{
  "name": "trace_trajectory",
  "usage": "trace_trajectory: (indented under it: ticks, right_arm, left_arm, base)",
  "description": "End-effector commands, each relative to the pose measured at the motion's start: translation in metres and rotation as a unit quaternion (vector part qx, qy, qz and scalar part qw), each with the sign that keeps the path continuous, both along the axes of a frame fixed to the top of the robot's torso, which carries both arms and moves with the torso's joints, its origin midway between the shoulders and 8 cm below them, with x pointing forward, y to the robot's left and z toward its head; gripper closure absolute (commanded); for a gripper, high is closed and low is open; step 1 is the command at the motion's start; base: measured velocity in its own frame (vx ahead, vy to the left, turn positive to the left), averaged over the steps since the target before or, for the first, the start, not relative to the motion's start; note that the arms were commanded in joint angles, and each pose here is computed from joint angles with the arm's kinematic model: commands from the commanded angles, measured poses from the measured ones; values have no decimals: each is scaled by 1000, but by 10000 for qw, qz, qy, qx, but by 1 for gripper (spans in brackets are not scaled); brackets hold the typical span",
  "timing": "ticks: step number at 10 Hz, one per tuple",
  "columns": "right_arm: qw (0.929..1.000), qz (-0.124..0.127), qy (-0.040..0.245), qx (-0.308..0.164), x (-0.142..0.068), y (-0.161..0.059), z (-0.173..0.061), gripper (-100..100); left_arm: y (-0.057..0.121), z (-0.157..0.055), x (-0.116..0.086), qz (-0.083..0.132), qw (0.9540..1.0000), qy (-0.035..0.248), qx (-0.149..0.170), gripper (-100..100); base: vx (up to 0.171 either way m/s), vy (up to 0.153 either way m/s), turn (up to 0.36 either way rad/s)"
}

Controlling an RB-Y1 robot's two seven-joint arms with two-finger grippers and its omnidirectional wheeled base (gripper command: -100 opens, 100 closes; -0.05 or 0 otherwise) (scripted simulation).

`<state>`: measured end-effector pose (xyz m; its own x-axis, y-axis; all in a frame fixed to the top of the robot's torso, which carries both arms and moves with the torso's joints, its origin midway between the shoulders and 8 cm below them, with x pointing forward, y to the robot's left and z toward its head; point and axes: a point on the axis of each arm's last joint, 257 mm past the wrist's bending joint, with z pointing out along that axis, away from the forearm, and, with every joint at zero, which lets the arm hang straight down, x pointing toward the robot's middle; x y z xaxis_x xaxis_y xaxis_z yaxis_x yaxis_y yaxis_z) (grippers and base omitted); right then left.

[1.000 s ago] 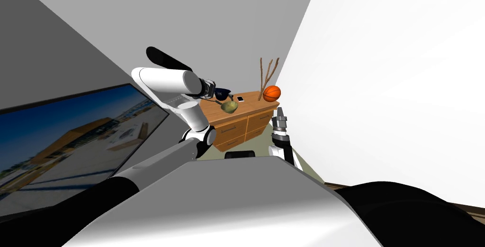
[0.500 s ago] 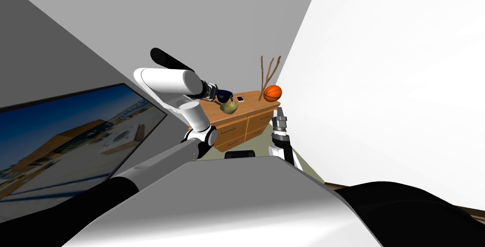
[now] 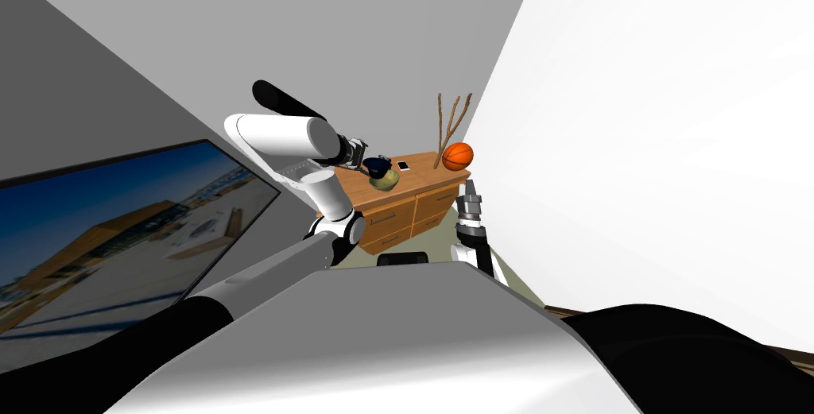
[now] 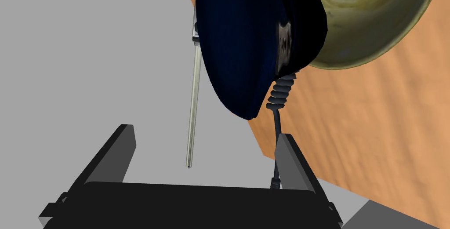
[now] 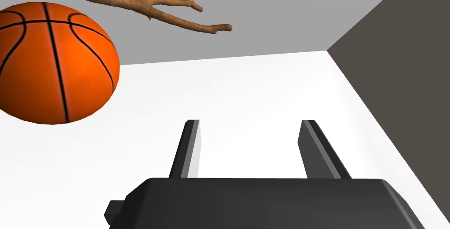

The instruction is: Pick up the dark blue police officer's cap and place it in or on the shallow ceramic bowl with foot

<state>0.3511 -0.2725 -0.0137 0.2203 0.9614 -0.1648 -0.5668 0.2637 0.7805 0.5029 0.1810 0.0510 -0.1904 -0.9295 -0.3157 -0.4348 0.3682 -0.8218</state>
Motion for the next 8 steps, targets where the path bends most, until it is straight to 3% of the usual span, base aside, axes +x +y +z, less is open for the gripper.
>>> trace_trajectory:
  ticks: [1, 8]
  right_arm:
    - [10000, 0, 0, 0, 0, 0, 0, 0]
    - [10000, 0, 0, 0, 0, 0, 0, 0]
  left_arm:
    - [-3, 7, 6, -8, 10000, 32, -9, -100]
    - [-14, 33, 24, -30, 9999, 145, -48, -100]
  base:
    - [-4, 15, 16]
    - [-1, 22, 8]
